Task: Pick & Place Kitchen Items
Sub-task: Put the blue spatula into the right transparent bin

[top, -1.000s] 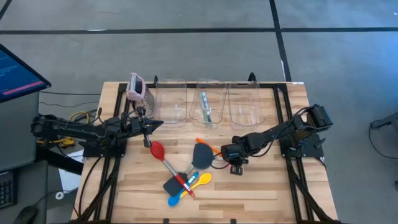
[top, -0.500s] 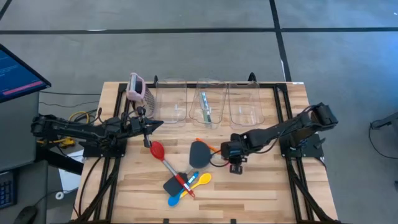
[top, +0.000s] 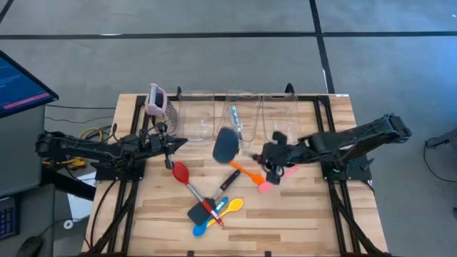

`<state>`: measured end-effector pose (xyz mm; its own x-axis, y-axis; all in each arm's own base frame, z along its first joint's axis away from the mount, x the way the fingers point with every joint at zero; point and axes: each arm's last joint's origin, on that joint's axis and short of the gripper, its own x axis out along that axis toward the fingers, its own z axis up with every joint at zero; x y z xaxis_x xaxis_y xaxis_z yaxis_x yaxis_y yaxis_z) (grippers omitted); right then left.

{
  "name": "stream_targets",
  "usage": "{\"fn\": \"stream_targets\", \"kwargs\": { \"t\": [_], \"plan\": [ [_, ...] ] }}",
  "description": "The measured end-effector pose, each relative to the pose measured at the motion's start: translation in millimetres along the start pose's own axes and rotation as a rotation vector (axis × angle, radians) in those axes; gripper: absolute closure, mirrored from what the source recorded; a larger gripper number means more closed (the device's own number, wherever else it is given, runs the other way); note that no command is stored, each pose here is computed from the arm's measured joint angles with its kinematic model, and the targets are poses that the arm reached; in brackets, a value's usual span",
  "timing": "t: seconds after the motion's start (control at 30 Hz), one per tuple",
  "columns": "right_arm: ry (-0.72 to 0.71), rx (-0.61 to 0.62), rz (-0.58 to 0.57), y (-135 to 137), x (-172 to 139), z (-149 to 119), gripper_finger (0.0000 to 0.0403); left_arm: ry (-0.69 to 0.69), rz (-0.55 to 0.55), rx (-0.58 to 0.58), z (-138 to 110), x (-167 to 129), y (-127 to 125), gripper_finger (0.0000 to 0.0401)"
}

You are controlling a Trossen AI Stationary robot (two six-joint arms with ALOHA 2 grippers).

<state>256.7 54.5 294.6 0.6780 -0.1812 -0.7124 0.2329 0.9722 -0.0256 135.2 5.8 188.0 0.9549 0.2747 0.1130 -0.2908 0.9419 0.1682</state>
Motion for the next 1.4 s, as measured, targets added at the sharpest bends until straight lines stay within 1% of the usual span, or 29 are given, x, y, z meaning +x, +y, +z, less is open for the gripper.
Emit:
{"fn": "stream_targets", "kwargs": {
  "t": [0.13,0.23,0.37,0.47,0.63,0.73,0.83,1.07,1.17,1.23,1.4],
  "plan": [
    [-0.081,0.029,-0.133,-12,-12,5,0.0303,0.000,0.000,0.000,0,0,0,0.0399],
    [-0.111,0.042,-0.261,-21,-11,7,0.0303,0.000,0.000,0.000,0,0,0,0.0399],
    [-0.092,0.063,-0.407,-37,-9,6,0.0303,0.000,0.001,0.000,0,0,0,0.0399],
    [-0.071,0.121,-0.473,-51,-7,6,0.0303,0.000,0.001,0.000,0,0,0,0.0399],
    [-0.031,0.174,-0.572,-71,-4,4,0.0303,0.000,0.001,0.000,0,0,0,0.0399],
    [-0.008,0.212,-0.591,-82,-8,0,0.0303,0.000,0.001,0.000,0,0,0,0.0399],
    [0.010,0.238,-0.582,-91,-11,-9,0.0303,0.000,0.001,0.000,0,0,0,0.0399],
    [-0.030,0.340,-0.553,-104,-21,-35,0.0303,0.000,0.001,0.000,0,0,0,0.0399],
    [-0.049,0.367,-0.561,-110,-20,-47,0.0304,0.000,0.001,0.000,0,0,0,0.0399],
    [-0.045,0.401,-0.555,-113,-18,-56,0.0304,0.000,0.001,0.000,0,0,0,0.0399],
    [-0.021,0.467,-0.585,-123,-6,-73,0.0304,0.000,0.001,0.000,0,0,0,0.0399]
  ]
}}
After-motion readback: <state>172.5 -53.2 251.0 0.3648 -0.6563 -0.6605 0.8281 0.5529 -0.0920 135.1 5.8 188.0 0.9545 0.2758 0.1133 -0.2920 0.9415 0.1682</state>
